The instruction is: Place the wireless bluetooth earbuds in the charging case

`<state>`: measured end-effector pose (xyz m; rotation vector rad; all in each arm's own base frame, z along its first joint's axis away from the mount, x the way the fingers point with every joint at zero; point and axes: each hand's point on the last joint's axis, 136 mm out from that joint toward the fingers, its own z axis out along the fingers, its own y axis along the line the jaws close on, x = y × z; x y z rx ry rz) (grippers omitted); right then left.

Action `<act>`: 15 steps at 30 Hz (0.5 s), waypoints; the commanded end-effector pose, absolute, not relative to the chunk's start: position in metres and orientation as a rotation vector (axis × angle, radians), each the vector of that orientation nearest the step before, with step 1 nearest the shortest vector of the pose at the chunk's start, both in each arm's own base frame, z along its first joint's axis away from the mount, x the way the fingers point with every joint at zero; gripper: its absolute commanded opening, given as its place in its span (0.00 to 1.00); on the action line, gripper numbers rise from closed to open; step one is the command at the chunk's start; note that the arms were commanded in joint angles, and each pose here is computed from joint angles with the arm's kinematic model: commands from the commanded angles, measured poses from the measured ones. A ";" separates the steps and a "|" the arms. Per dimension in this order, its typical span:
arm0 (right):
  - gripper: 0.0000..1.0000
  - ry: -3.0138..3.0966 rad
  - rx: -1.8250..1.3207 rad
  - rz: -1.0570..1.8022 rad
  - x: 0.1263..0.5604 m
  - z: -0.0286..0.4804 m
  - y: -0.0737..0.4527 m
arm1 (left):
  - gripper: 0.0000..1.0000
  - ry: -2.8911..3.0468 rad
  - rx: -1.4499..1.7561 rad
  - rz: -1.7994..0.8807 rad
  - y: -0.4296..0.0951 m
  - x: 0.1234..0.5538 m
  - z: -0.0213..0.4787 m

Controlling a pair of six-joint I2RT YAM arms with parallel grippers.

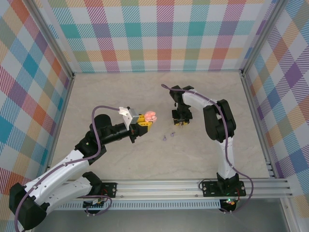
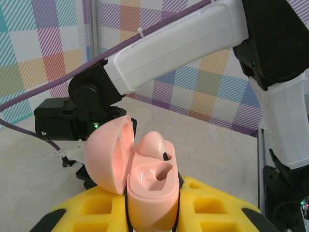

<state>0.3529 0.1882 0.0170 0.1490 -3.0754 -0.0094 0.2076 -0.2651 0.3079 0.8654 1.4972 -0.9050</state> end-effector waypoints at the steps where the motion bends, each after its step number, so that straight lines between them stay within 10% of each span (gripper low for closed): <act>1: 0.34 -3.036 0.112 -0.008 0.349 0.010 0.187 | 0.15 1.444 0.871 -0.922 -0.268 0.204 0.319; 15: 0.23 -3.041 0.144 0.002 0.347 0.010 0.184 | 0.15 1.445 0.867 -0.923 -0.268 0.204 0.318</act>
